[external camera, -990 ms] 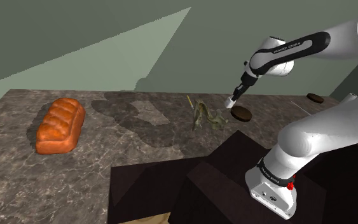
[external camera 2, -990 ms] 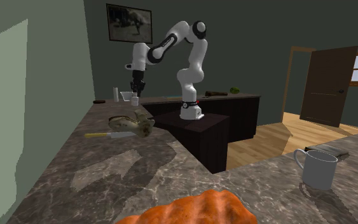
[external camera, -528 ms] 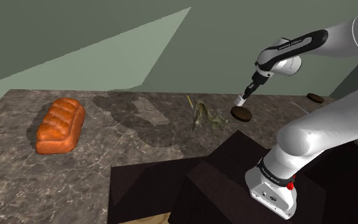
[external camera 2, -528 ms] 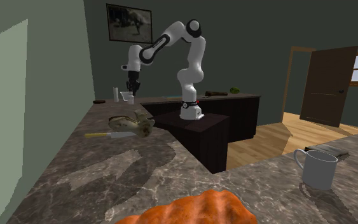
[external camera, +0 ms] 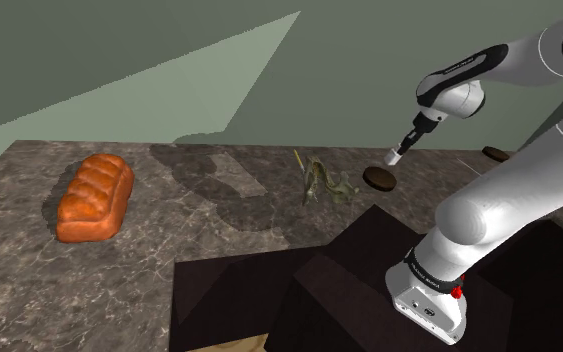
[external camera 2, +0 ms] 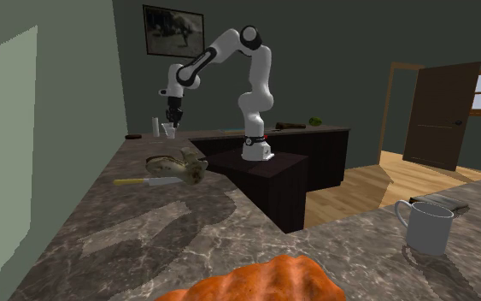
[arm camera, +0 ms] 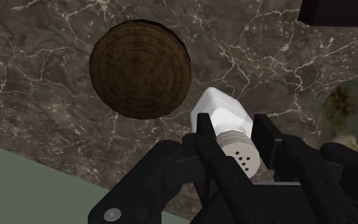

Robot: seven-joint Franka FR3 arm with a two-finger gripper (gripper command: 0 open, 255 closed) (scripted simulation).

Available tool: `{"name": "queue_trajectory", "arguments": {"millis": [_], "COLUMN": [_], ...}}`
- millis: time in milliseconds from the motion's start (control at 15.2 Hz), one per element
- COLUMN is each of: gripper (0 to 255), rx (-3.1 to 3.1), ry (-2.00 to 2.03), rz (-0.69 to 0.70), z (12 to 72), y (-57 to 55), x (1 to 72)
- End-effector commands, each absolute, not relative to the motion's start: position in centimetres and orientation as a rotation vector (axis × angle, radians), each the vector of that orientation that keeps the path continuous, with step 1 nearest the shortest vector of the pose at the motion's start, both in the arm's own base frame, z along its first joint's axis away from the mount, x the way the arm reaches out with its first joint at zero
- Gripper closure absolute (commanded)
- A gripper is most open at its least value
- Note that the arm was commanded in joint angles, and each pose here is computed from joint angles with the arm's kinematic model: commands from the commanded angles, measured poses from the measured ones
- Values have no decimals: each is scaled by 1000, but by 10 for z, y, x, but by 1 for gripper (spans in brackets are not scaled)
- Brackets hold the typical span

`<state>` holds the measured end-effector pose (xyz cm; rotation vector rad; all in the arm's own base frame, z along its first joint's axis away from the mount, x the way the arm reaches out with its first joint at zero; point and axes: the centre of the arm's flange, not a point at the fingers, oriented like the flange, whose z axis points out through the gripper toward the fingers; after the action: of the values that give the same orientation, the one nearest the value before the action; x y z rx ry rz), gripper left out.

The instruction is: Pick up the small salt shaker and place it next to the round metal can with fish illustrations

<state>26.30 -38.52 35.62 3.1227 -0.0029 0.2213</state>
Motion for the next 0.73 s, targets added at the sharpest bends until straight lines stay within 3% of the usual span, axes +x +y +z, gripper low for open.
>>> {"name": "queue_trajectory", "arguments": {"millis": [0,660], "gripper": [255,255], "rx": [3122,3122], "ry": [0,0], "rz": [221,221], "z": [347,294], "y": [-389,-389], "x": [262,262]}}
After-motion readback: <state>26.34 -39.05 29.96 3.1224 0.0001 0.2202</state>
